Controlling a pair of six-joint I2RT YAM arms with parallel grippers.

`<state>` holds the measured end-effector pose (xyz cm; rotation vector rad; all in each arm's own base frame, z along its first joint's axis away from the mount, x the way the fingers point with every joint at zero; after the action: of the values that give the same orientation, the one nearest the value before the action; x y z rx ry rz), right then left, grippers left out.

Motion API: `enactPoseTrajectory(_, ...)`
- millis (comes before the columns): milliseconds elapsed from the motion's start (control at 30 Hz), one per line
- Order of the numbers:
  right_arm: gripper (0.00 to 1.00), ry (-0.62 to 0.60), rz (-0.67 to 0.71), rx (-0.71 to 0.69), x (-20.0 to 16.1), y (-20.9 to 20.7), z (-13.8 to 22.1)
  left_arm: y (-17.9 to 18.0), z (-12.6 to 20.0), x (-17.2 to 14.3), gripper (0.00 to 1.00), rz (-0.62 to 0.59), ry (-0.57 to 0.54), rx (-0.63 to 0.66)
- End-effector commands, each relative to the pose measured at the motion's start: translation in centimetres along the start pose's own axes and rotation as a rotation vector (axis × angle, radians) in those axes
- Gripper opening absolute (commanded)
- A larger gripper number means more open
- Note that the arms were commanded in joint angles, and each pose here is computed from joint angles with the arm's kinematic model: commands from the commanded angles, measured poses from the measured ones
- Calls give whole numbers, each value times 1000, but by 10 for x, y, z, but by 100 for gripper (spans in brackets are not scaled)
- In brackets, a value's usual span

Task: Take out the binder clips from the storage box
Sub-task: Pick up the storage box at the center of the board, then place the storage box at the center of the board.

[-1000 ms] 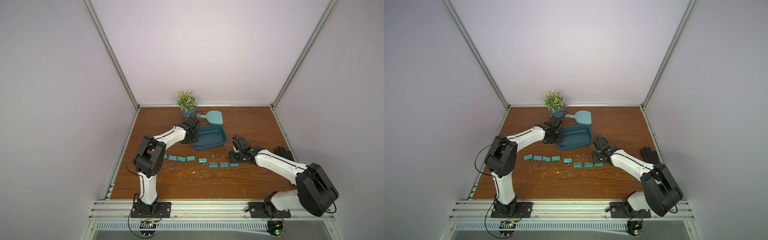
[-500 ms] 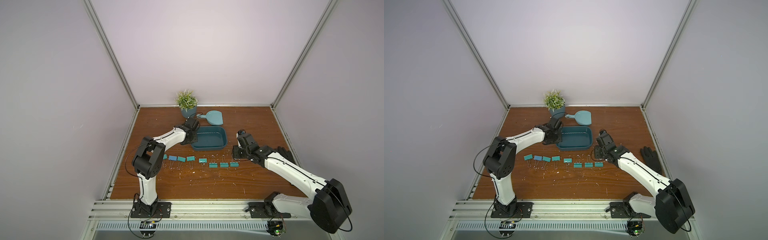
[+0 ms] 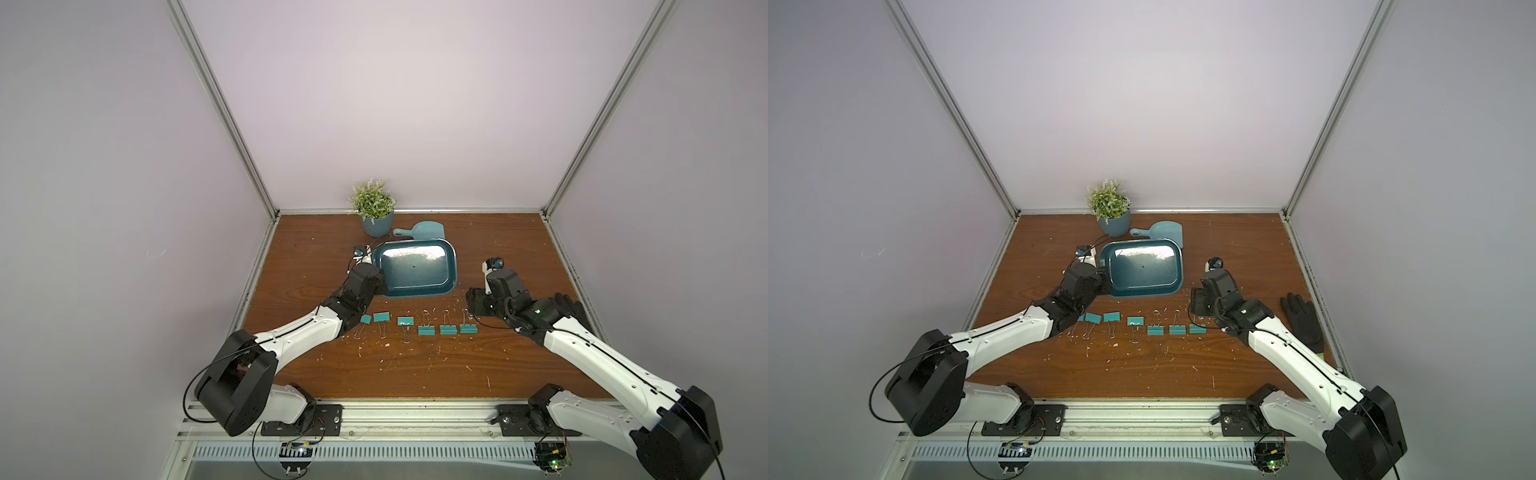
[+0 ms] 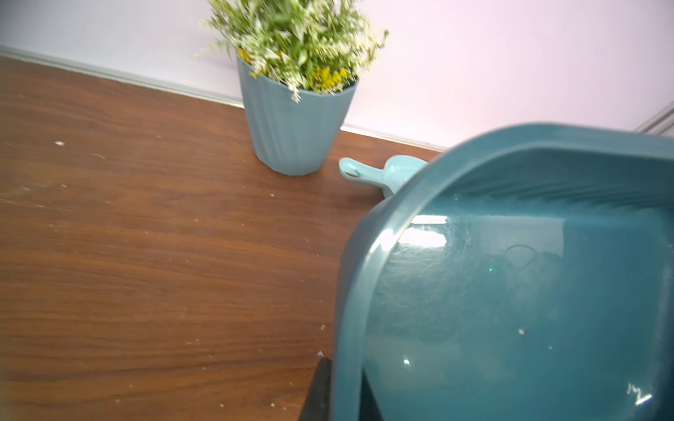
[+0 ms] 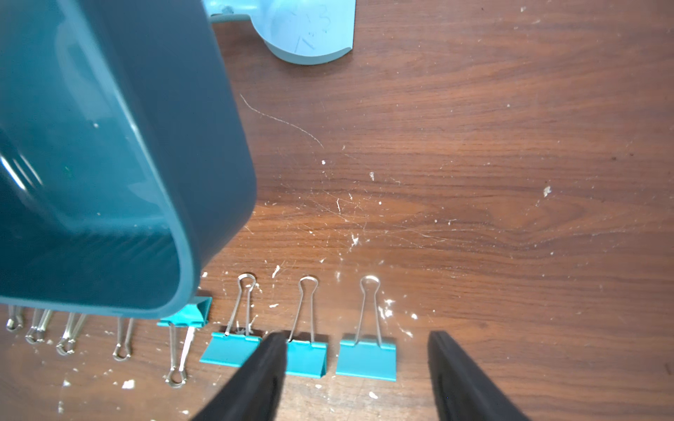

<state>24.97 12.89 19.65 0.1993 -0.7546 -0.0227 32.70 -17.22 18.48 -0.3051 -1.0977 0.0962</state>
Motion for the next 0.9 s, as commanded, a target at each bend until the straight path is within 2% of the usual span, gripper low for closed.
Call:
enactPoseTrajectory(0,86,-34,-25,-6,3,-3,5,-8,3,19,0,-5,-86,-16)
enactPoseTrajectory(67,99,-41,-33,-7,3,-4,6,-12,-7,14,0,-31,-7,-2)
enactPoseTrajectory(333,99,-67,-58,-9,3,-7,12,-14,-58,-27,0,-75,368,114)
enactPoseTrajectory(467,99,-81,-66,-12,4,-9,16,-4,-78,-46,2,-53,517,152)
enactPoseTrajectory(600,99,-92,-72,-16,3,-11,18,1,-89,-56,5,-50,581,158)
enactPoseTrajectory(767,99,-99,-85,-10,0,-13,18,1,-94,-57,7,-51,590,161)
enactPoseTrajectory(800,99,-102,-85,-8,0,-13,18,0,-95,-56,12,-51,588,157)
enactPoseTrajectory(867,99,-113,-88,-11,0,-14,17,0,-95,-54,41,-49,587,150)
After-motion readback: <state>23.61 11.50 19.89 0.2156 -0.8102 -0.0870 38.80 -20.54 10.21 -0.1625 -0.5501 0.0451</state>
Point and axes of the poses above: each gripper's point midway between its finger pads, its own z axis back along the fingers, its own y axis along the line the jaws close on, x = y × z, the point moved 5 cm from there along z, back along the fingers
